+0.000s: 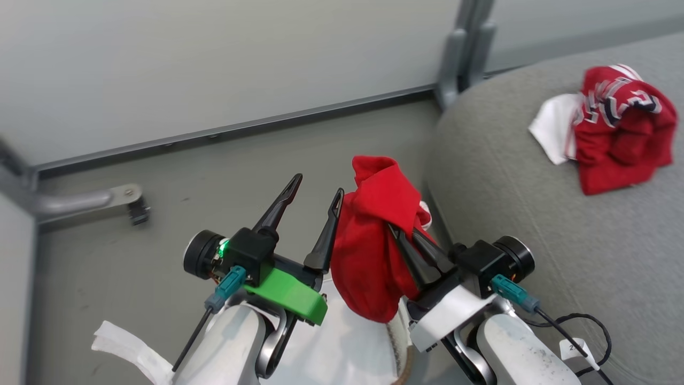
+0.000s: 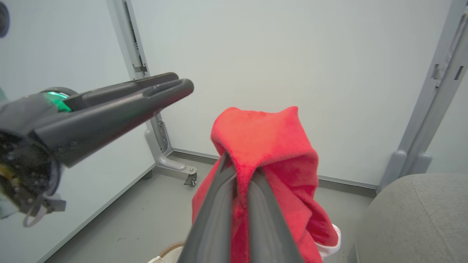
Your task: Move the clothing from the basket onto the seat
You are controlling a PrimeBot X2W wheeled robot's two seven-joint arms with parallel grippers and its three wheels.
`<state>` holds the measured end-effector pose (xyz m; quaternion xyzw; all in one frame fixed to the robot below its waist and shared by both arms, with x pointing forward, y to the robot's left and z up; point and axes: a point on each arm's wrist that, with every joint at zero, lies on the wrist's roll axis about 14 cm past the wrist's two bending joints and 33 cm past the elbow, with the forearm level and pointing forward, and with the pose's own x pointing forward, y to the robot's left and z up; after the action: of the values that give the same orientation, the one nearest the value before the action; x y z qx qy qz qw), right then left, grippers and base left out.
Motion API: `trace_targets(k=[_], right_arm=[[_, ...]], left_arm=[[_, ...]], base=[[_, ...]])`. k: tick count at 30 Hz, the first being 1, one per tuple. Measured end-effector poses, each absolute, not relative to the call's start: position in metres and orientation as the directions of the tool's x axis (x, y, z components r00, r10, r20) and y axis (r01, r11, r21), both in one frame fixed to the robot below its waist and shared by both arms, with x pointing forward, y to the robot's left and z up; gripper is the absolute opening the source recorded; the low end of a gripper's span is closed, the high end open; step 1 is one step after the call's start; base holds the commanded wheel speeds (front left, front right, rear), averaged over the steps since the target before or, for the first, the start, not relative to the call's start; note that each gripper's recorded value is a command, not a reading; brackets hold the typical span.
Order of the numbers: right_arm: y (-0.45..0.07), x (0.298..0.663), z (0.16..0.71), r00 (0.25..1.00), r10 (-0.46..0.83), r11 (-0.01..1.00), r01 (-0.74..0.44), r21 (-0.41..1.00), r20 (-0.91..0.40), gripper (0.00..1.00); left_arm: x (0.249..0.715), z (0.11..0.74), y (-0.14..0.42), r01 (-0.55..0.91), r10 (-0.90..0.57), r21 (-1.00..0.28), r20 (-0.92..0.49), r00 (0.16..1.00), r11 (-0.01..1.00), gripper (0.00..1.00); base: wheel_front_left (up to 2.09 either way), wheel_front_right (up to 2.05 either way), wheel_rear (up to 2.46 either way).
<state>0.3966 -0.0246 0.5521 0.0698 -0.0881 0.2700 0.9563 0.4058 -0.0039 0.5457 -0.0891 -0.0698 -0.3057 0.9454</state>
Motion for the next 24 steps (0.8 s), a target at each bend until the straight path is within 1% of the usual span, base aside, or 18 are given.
trace_targets(k=[8,13,18,24], right_arm=[[-0.093,0.388,0.555,0.922,0.327,0.934,-0.348,0.074,0.209,0.0],[-0.151,0.384,0.565,0.959,0.165,0.981,-0.183,0.06,0.229,0.0],[-0.2,0.391,0.588,0.958,0.061,0.998,-0.062,-0.007,0.28,0.0],[-0.251,0.419,0.644,0.923,0.028,0.982,0.047,-0.186,0.384,0.0]], left_arm=[[0.402,0.531,-0.063,0.708,-0.69,-0.152,0.16,0.706,0.69,1.0],[0.39,0.523,-0.103,0.783,-0.77,-0.172,0.149,0.62,0.597,1.0],[0.389,0.508,-0.124,0.821,-0.816,-0.183,0.121,0.565,0.541,1.0],[0.396,0.484,-0.133,0.836,-0.843,-0.207,0.082,0.532,0.508,1.0]], base=[[0.0,0.0,0.0],[0.0,0.0,0.0],[0.0,0.0,0.0],[0.0,0.0,0.0]])
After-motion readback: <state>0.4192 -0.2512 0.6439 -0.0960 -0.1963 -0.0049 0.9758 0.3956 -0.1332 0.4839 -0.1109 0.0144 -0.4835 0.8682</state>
